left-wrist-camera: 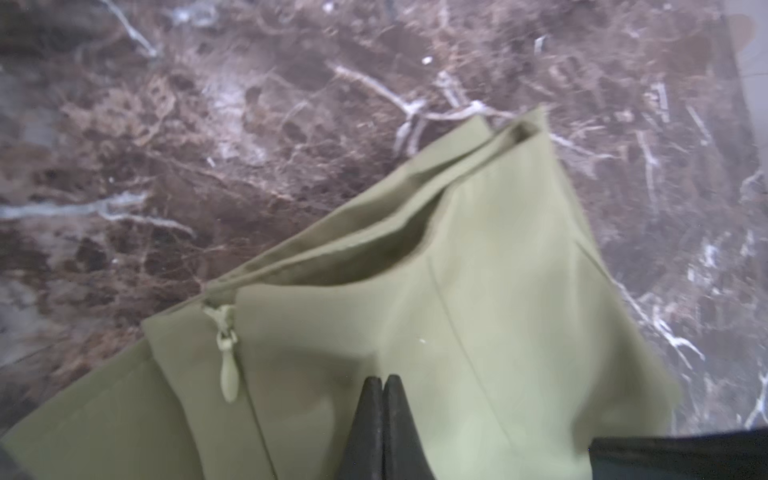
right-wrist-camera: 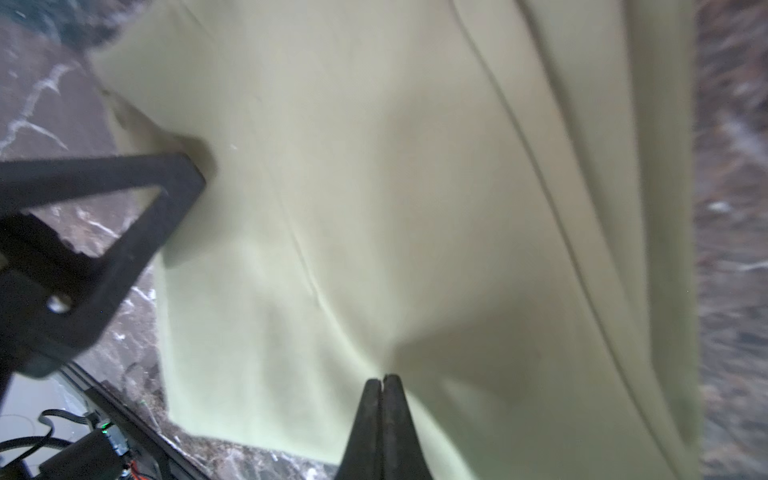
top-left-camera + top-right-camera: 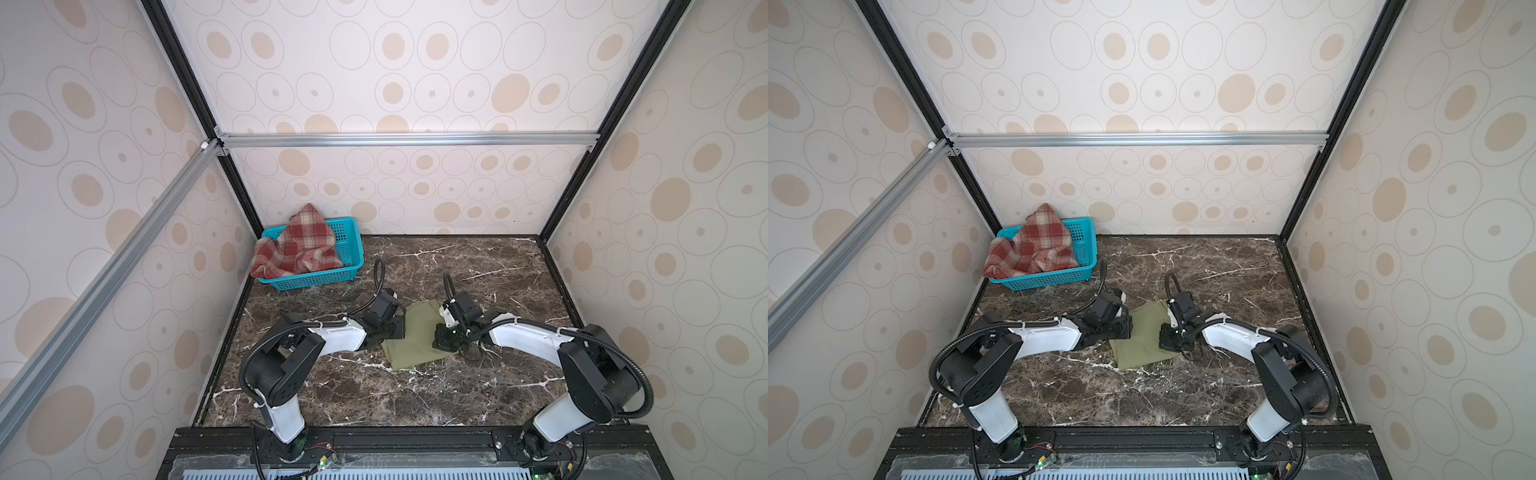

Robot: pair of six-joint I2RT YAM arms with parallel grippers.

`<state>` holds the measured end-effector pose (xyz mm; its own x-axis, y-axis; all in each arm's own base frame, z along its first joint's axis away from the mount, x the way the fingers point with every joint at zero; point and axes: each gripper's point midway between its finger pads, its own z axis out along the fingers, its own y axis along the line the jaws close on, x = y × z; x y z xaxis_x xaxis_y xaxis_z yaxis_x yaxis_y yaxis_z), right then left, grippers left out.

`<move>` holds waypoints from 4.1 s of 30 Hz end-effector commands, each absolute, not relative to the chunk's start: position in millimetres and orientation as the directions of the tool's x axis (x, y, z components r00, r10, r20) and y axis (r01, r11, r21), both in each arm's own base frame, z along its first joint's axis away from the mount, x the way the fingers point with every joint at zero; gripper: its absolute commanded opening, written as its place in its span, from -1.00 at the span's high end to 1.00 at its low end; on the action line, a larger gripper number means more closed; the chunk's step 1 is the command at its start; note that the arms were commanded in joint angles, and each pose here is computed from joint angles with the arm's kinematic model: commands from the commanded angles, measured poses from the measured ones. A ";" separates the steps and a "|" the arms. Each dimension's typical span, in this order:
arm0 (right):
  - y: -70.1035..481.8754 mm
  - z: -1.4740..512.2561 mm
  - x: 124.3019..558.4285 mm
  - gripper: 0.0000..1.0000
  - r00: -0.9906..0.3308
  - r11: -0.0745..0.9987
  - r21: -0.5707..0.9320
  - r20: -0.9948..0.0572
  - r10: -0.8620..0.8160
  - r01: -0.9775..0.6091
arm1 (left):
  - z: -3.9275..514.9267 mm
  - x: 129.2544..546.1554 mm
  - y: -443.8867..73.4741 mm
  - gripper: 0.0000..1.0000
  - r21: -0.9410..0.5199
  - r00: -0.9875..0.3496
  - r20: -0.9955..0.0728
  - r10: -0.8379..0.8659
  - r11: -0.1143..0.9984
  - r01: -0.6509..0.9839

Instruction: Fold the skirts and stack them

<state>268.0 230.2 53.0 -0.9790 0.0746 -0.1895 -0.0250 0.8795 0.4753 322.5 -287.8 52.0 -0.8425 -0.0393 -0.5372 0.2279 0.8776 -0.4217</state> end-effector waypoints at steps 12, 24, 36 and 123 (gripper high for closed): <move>225.6 67.1 310.8 1.00 -0.969 0.850 0.517 -0.246 0.034 -0.102 | 52.8 239.7 -294.3 1.00 -0.557 -0.883 -0.455 -0.117 0.811 0.180; 207.1 18.7 286.5 1.00 -0.989 0.880 0.474 -0.134 0.063 -0.008 | 18.7 219.9 -261.5 1.00 -0.483 -0.904 -0.412 -0.114 0.869 0.111; 221.9 23.7 237.3 1.00 -0.989 0.859 0.506 -0.076 0.128 0.073 | 27.9 236.4 -215.8 1.00 -0.226 -0.864 -0.503 -0.024 0.969 0.105; 192.6 -11.0 232.6 -0.10 -0.979 0.754 0.635 0.019 0.204 0.170 | 1.5 267.5 -319.6 1.00 -0.421 -0.865 -0.492 0.096 0.844 0.333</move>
<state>256.4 214.8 33.3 -0.9821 0.1810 -0.0522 0.0712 0.6129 0.7869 280.6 -329.4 25.1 -0.8334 0.0647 -0.5489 0.3596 0.8177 -0.4496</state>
